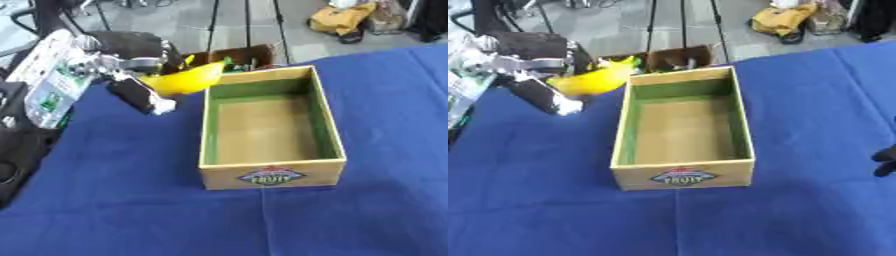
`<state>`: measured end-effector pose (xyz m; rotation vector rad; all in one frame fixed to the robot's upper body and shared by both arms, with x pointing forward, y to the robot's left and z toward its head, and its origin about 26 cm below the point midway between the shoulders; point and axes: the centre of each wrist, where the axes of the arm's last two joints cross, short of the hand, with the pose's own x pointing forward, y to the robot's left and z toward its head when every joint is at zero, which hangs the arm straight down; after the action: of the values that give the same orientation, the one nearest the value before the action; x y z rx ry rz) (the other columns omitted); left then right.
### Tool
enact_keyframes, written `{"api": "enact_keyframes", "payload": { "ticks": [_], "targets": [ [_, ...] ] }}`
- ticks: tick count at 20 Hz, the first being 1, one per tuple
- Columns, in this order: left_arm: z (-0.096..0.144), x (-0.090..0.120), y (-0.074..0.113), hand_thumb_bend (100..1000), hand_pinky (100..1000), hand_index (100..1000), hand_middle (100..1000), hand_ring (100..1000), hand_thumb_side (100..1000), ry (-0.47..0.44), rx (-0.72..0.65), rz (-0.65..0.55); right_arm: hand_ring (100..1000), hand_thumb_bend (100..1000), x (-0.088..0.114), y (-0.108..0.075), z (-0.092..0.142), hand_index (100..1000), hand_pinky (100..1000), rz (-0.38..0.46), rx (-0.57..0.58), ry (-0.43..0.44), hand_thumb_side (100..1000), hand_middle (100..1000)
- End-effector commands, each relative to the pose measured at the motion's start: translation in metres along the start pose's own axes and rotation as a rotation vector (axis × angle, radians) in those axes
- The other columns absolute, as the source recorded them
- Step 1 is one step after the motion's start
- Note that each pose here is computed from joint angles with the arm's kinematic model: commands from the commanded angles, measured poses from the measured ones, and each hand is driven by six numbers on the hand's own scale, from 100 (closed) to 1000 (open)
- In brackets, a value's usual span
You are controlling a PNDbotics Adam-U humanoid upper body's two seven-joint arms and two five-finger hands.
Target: Pick up objects on the table and place them in the box.
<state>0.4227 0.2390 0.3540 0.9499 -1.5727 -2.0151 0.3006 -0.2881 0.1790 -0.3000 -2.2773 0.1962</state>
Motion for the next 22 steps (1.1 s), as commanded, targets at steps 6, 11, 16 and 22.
{"api": "enact_keyframes", "payload": {
  "ticks": [6,11,16,22],
  "targets": [
    [-0.011,0.003,0.018,100,467,626,528,602,607,-0.029,0.032,-0.01,510,100,0.01,-0.002,-0.008,776,397,0.017,0.014,-0.045,886,426],
    [-0.025,0.009,0.018,100,458,623,525,599,613,-0.042,0.045,0.009,510,100,0.012,-0.001,-0.009,776,396,0.013,0.012,-0.052,881,426],
    [-0.041,0.016,0.016,100,464,624,527,601,611,-0.03,0.041,0.012,510,100,0.014,0.001,-0.011,776,396,0.007,0.016,-0.059,878,426],
    [-0.054,0.026,0.018,100,482,629,532,606,606,0.007,0.022,-0.054,509,100,0.016,0.003,-0.014,775,396,-0.006,0.019,-0.072,880,425]
  ]
}}
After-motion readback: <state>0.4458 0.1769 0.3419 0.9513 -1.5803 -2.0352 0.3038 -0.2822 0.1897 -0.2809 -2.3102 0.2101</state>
